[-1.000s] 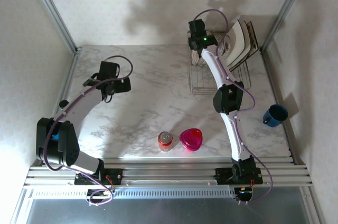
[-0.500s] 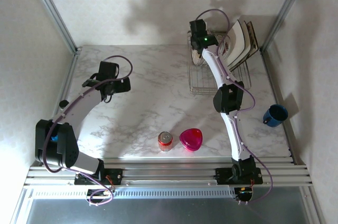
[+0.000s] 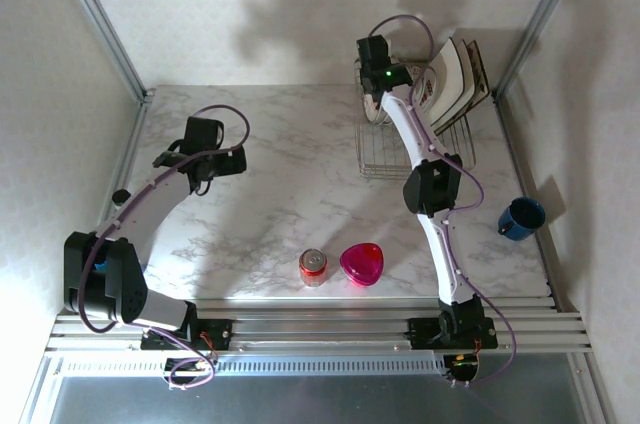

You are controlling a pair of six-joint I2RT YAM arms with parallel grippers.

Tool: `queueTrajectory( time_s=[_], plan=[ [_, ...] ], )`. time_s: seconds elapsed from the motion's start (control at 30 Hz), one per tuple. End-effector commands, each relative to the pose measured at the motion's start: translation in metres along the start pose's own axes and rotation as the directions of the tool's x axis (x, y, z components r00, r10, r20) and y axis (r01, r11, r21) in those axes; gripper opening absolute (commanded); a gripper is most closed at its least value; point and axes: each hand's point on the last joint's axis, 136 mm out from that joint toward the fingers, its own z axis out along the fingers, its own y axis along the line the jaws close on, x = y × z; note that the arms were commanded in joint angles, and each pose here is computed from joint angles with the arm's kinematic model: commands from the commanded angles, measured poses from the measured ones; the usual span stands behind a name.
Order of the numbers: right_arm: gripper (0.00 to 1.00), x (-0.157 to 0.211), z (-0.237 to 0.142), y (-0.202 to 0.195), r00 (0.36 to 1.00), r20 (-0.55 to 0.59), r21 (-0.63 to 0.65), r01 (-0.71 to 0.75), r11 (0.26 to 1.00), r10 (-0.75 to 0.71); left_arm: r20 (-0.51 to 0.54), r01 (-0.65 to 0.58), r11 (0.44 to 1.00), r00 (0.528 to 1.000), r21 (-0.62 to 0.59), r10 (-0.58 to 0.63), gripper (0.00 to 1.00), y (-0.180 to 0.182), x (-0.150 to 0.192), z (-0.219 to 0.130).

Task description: Unload the plates from the dish rack

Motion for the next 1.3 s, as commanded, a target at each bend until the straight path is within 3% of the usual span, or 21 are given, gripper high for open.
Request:
queueTrajectory(
  time_s=[0.0,0.27,0.47,0.63,0.73,0.9,1.07,1.2,1.27],
  plan=[
    [0.0,-0.065,-0.076,-0.02,0.985,0.167,-0.027,-0.047,0.999,0.051,0.002,-0.008,1.0,1.0,0.003,0.008,1.0,0.001,0.003,-0.004],
    [0.0,-0.088,-0.135,-0.045,0.973,0.227,-0.008,-0.035,0.999,0.036,0.014,-0.006,1.0,1.0,0.004,0.006,1.0,0.001,-0.001,-0.005],
    [0.0,-0.085,-0.157,-0.05,0.974,0.221,-0.039,-0.04,0.998,0.047,0.02,-0.005,1.0,1.0,0.008,0.005,1.0,-0.001,-0.002,-0.002],
    [0.0,-0.074,-0.164,-0.036,0.981,0.167,-0.178,-0.073,0.981,0.103,0.036,0.007,1.0,0.999,0.019,-0.007,1.0,-0.004,-0.007,0.001],
    [0.0,-0.065,-0.171,-0.022,0.966,0.084,-0.434,-0.186,0.881,0.246,0.063,0.018,0.999,0.998,0.035,-0.02,0.99,-0.007,-0.017,0.0],
    [0.0,-0.042,-0.172,-0.01,0.904,-0.094,-0.723,-0.35,0.596,0.417,0.093,0.013,0.998,0.995,0.068,-0.019,1.0,-0.017,-0.038,-0.001],
    [0.0,-0.017,-0.163,0.005,0.832,-0.286,-0.834,-0.461,0.305,0.475,0.11,-0.002,0.994,0.994,0.107,-0.01,1.0,-0.03,-0.057,0.002],
    [0.0,0.004,-0.153,0.021,0.799,-0.366,-0.846,-0.5,0.187,0.477,0.116,-0.008,0.988,0.993,0.156,-0.01,1.0,-0.041,-0.069,0.005],
    [0.0,0.014,-0.146,0.024,0.786,-0.387,-0.841,-0.516,0.166,0.482,0.12,-0.01,0.983,0.993,0.181,-0.012,1.0,-0.047,-0.075,0.006]
  ],
)
